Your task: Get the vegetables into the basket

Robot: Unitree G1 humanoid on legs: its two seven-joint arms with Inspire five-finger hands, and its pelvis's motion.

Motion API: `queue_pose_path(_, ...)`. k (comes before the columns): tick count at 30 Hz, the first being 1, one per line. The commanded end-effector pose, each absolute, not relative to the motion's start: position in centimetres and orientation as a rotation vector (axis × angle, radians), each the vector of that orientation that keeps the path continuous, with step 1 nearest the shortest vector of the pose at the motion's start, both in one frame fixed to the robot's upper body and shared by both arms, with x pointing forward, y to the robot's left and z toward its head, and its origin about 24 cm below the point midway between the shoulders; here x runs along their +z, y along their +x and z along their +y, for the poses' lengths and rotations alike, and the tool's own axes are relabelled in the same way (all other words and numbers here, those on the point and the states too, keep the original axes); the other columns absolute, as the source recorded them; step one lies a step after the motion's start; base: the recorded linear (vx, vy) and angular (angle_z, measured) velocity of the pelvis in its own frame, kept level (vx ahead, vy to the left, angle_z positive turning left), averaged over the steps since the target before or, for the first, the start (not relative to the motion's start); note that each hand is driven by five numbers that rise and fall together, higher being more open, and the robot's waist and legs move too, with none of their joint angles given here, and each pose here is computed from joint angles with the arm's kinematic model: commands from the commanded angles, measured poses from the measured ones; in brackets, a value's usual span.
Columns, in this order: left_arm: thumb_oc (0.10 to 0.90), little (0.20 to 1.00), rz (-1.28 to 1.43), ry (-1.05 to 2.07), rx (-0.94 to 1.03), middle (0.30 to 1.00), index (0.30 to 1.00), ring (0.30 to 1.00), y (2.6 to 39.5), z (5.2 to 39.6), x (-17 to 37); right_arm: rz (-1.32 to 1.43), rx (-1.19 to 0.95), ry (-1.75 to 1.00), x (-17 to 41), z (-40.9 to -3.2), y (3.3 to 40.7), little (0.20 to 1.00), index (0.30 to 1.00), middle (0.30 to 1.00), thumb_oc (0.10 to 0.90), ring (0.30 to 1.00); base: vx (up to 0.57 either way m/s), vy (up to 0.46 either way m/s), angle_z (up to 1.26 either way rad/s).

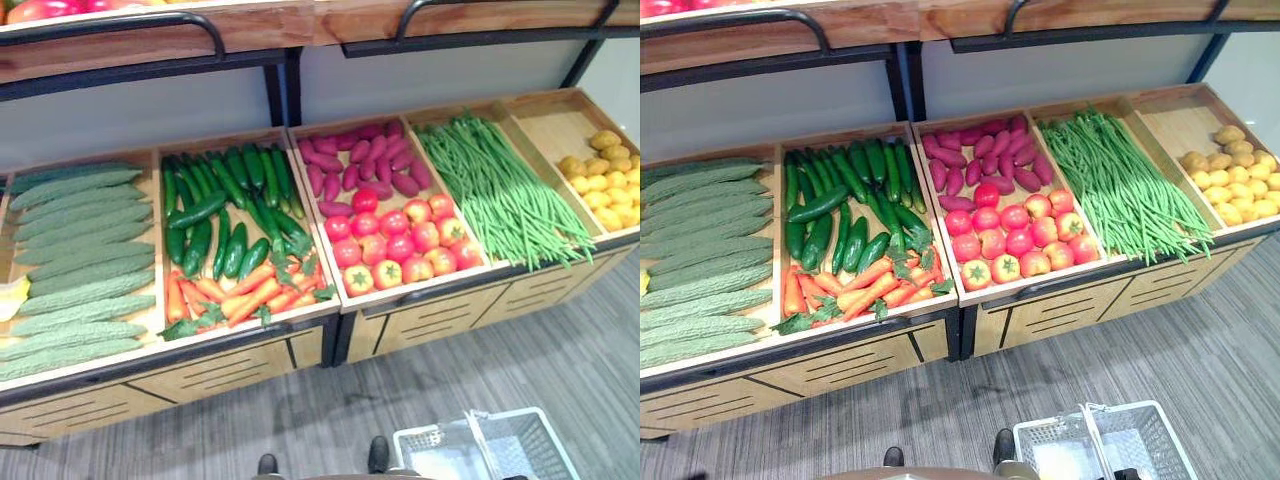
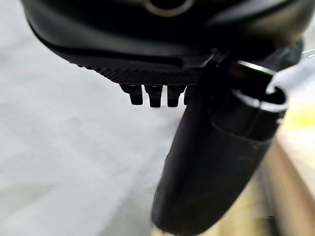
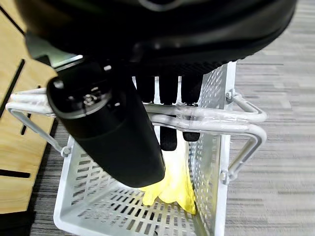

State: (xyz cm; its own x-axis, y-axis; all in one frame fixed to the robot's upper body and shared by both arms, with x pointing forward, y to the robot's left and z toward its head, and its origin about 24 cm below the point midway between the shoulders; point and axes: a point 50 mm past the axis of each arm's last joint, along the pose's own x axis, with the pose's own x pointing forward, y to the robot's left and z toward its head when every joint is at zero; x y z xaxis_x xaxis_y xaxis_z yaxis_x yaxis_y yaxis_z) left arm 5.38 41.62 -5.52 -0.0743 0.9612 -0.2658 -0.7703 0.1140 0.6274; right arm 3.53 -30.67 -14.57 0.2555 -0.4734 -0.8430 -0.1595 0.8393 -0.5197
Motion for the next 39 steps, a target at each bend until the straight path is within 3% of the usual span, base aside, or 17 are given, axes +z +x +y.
queue_pose_path(1,0.9,1.0,0.286,0.789,1.489,1.0,1.0,1.0,9.4,46.3,5.2,1.225,-0.29,-0.62,-13.8,-31.6,5.4,0.3,0.3,0.3,0.4,0.3,0.01,0.004,0.18)
queue_pose_path(4,0.9,1.0,0.003,0.983,1.388,1.0,1.0,1.0,13.4,45.2,10.7,1.227,-0.295,-0.608,-13.9,-31.5,5.3,0.3,0.3,0.3,0.4,0.3,0.01,-0.001,0.14)
queue_pose_path(10,0.9,1.0,-0.184,1.073,1.335,1.0,1.0,1.0,16.2,43.3,14.0,1.223,-0.289,-0.613,-13.9,-31.5,5.4,0.3,0.3,0.3,0.4,0.3,0.0,0.001,0.01)
queue_pose_path(11,0.9,1.0,-0.299,1.191,1.237,1.0,1.0,1.0,17.9,41.8,16.3,1.215,-0.281,-0.634,-13.7,-31.8,5.7,0.3,0.3,0.3,0.4,0.3,0.0,0.019,-0.04)
queue_pose_path(20,0.9,1.0,-0.277,1.484,0.741,1.0,1.0,1.0,21.3,38.6,16.6,1.137,-0.268,-0.669,-12.7,-32.9,7.7,0.3,0.3,0.3,0.4,0.3,-0.01,0.024,-0.07)
queue_pose_path(29,0.9,1.0,-0.281,1.429,0.448,1.0,1.0,1.0,23.7,36.4,16.7,1.097,-0.233,-0.679,-12.2,-33.1,9.1,0.3,0.3,0.3,0.4,0.3,0.01,0.021,-0.14)
queue_pose_path(34,0.9,1.0,-0.279,1.417,0.43,1.0,1.0,1.0,24.1,36.6,17.3,1.095,-0.21,-0.682,-12.3,-32.9,9.0,0.3,0.3,0.3,0.4,0.3,0.01,0.012,-0.06)
queue_pose_path(39,0.9,1.0,-0.289,1.144,0.377,1.0,1.0,1.0,24.9,35.4,17.6,1.129,-0.205,-0.673,-12.4,-33.0,8.5,0.3,0.3,0.3,0.4,0.3,0.0,0.0,0.0)
